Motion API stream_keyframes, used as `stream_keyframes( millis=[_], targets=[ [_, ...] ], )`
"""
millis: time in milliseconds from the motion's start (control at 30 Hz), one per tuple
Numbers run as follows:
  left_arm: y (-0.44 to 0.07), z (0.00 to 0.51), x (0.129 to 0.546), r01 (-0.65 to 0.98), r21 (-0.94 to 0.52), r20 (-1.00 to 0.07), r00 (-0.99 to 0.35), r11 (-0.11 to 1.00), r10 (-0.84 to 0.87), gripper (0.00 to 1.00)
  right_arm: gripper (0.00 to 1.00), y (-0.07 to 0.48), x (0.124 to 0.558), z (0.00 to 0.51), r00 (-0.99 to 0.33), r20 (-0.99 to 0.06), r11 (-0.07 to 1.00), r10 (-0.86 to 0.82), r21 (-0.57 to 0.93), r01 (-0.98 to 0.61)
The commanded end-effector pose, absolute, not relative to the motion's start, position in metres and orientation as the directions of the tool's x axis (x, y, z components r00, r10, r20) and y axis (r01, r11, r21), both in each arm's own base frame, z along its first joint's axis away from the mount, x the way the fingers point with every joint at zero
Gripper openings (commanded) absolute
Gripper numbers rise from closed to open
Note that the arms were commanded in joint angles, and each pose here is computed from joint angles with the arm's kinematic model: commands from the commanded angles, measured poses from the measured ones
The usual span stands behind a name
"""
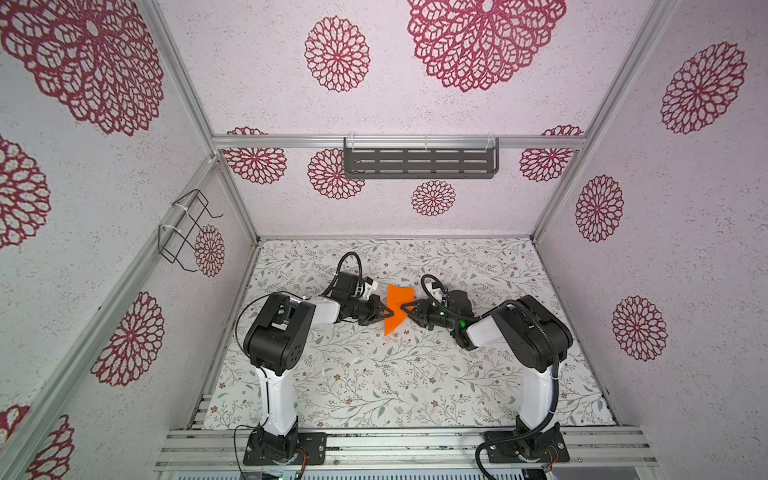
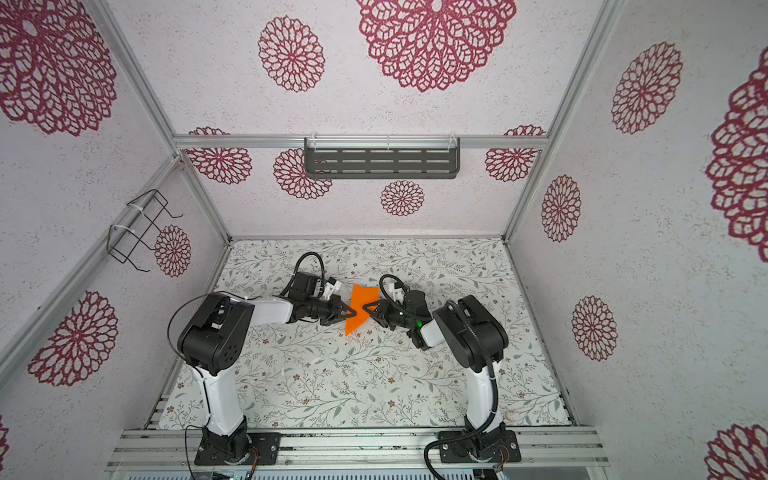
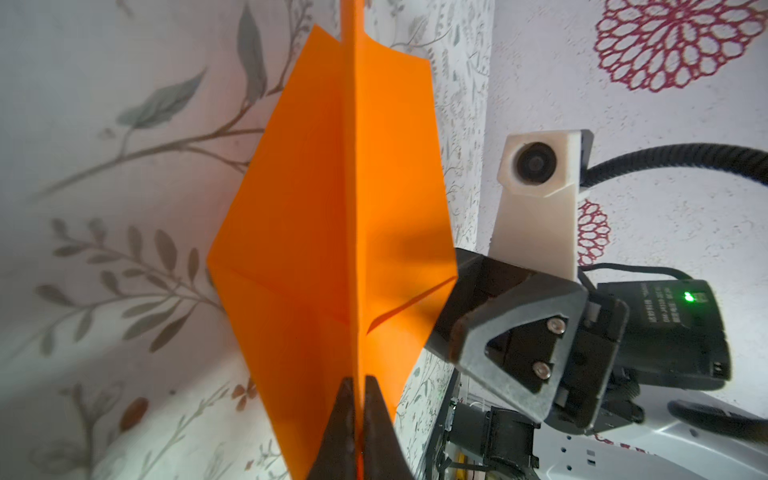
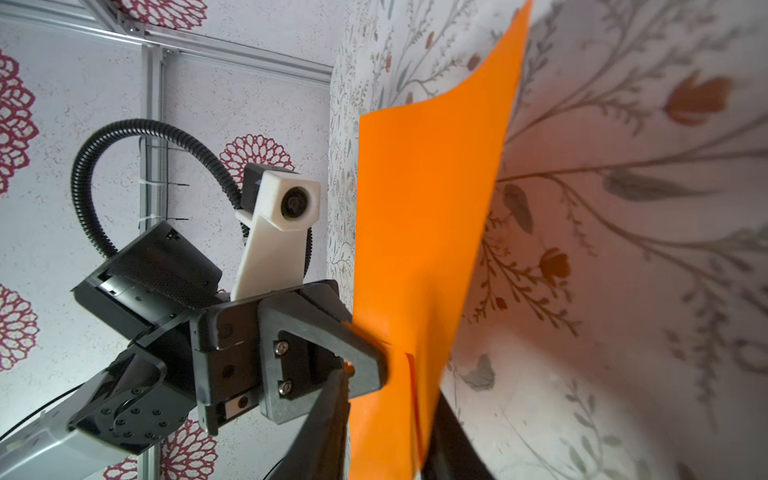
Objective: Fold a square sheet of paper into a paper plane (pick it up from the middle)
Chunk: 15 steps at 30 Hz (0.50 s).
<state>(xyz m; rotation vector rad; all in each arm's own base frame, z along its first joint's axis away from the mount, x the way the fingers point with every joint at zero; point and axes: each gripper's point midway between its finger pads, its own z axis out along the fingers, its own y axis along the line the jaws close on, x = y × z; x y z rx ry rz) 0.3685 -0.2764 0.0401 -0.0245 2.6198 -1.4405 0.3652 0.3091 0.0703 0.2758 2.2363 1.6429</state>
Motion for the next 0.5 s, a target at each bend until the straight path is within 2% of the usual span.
stream_keyframes(
  millis=[0, 167, 467],
  targets=[
    [-0.278, 0.028, 0.361, 0.060, -0.821, -0.107, -0.993, 0.568, -0.049, 0.07, 0.24, 0.310, 0.368, 0.071, -0.918, -0.201, 0.328, 0.341, 0.941, -0.084],
    [-0.276, 0.018, 0.361, 0.044, -0.805, -0.094, -0.994, 0.592, -0.053, 0.10, 0.16, 0.308, 0.365, 0.059, -0.924, -0.204, 0.379, 0.323, 0.923, -0.071],
    [-0.269, 0.011, 0.361, 0.039, -0.766, -0.099, -0.993, 0.642, -0.058, 0.19, 0.09, 0.314, 0.361, 0.039, -0.935, -0.209, 0.471, 0.288, 0.881, -0.052]
  ],
)
